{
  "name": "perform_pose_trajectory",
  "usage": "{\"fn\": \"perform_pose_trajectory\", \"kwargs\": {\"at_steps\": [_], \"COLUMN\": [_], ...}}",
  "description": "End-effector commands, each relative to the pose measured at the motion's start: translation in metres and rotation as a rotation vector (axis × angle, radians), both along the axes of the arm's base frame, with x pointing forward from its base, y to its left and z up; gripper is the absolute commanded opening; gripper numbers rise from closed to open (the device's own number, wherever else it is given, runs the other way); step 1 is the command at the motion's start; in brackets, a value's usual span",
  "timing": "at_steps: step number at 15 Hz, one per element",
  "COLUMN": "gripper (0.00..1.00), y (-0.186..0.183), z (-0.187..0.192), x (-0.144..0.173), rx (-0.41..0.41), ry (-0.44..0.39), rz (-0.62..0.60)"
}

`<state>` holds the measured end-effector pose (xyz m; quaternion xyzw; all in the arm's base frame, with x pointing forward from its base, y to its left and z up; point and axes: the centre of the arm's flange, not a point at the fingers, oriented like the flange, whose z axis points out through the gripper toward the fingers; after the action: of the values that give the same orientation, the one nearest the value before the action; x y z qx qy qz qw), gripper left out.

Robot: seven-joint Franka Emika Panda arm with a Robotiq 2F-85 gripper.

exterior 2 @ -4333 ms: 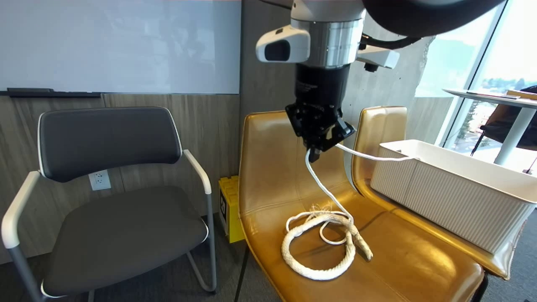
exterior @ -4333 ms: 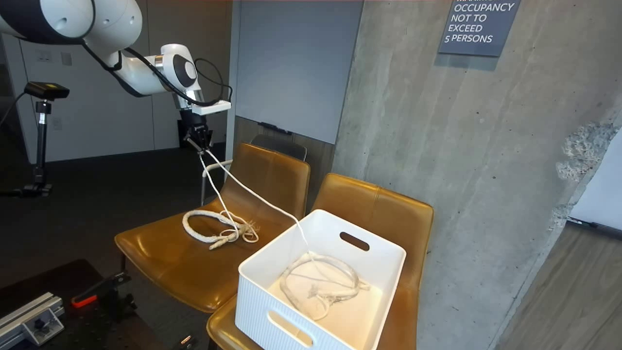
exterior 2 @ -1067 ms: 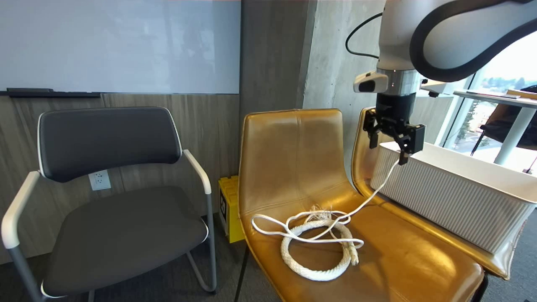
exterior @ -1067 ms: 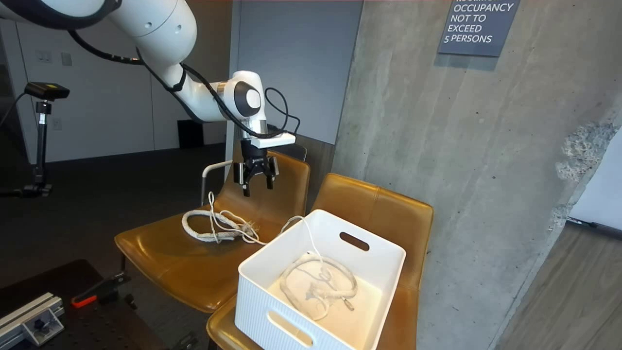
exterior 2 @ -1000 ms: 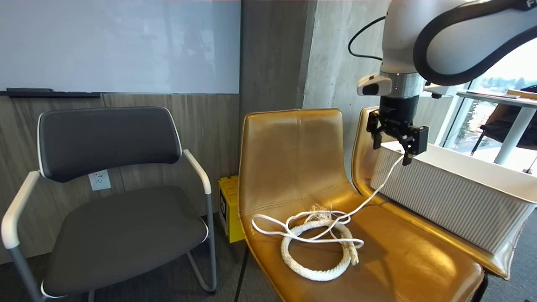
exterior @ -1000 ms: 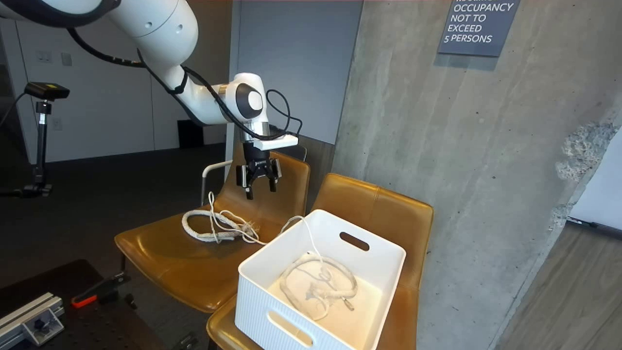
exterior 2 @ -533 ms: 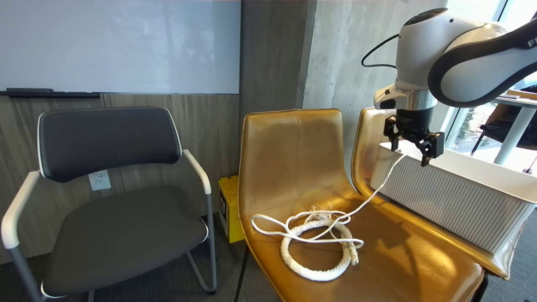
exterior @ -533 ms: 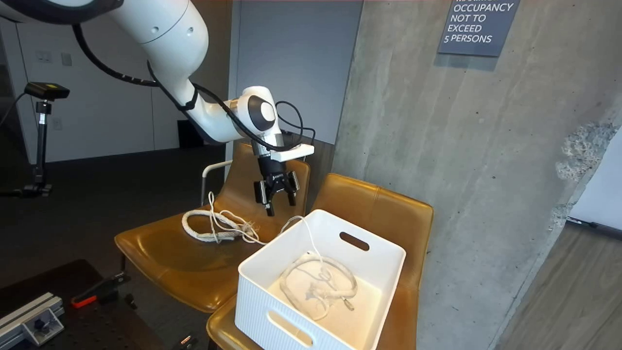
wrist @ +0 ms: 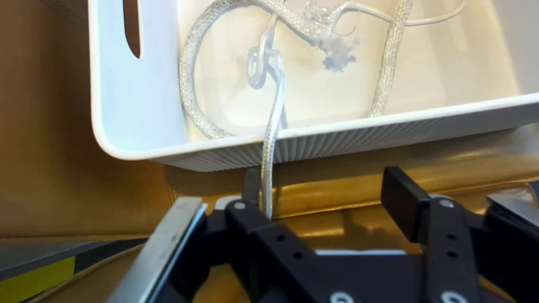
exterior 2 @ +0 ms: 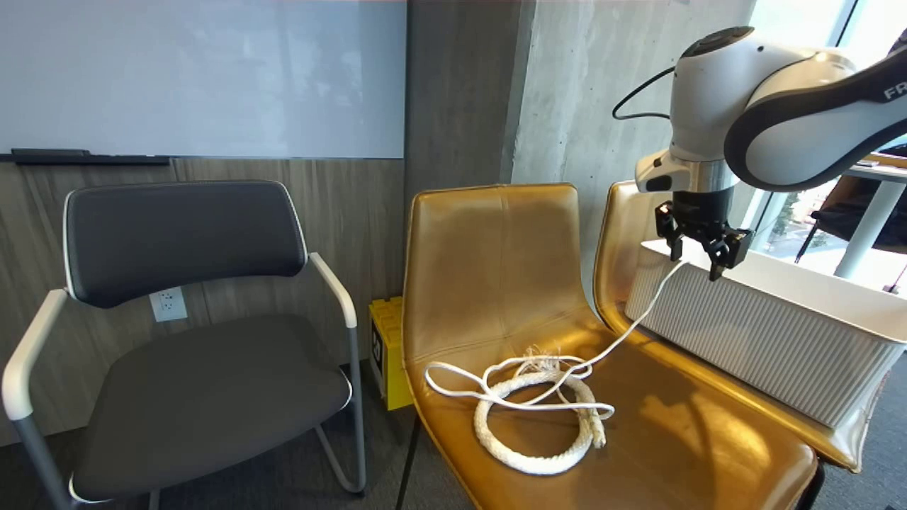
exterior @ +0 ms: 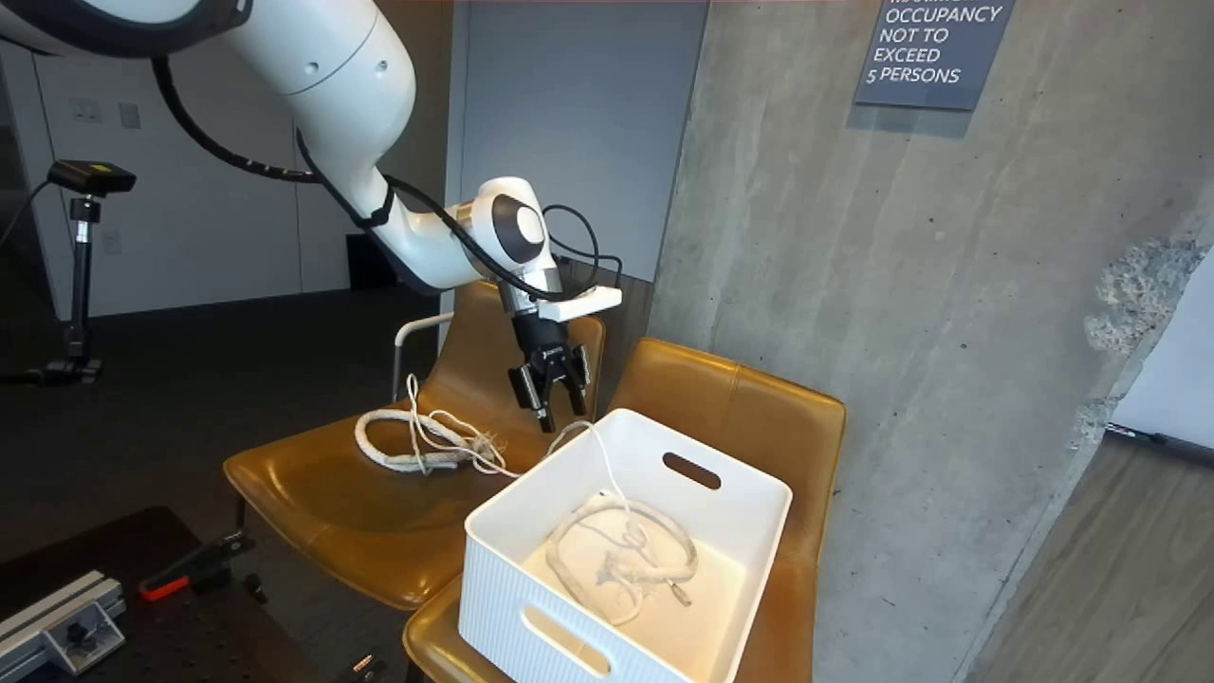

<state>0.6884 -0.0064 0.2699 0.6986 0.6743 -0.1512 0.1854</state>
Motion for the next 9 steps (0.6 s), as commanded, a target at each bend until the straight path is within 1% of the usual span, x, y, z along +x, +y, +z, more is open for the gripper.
{"fn": "perform_pose_trajectory", "kwargs": {"at_steps": [1, 2, 3, 4, 5, 7, 8, 9], "gripper": [0.77, 0.78, 0.74, 0.53, 0.52, 0.36, 0.27, 0.20], "y": [-0.008, -0.009, -0.010, -0.011, -0.013, -0.014, -0.013, -0.011], "z": [-0.009, -0.012, -0.014, -0.016, -0.018, -0.017, -0.015, -0.013], "x": [0.013, 0.014, 0.015, 0.017, 0.018, 0.020, 0.022, 0.023], "rx": [-0.015, -0.015, -0.017, -0.019, -0.021, -0.026, -0.027, -0.027], "ry": [-0.014, -0.013, -0.012, -0.011, -0.011, -0.014, -0.017, -0.020], "rz": [0.034, 0.034, 0.033, 0.030, 0.029, 0.027, 0.025, 0.024]}}
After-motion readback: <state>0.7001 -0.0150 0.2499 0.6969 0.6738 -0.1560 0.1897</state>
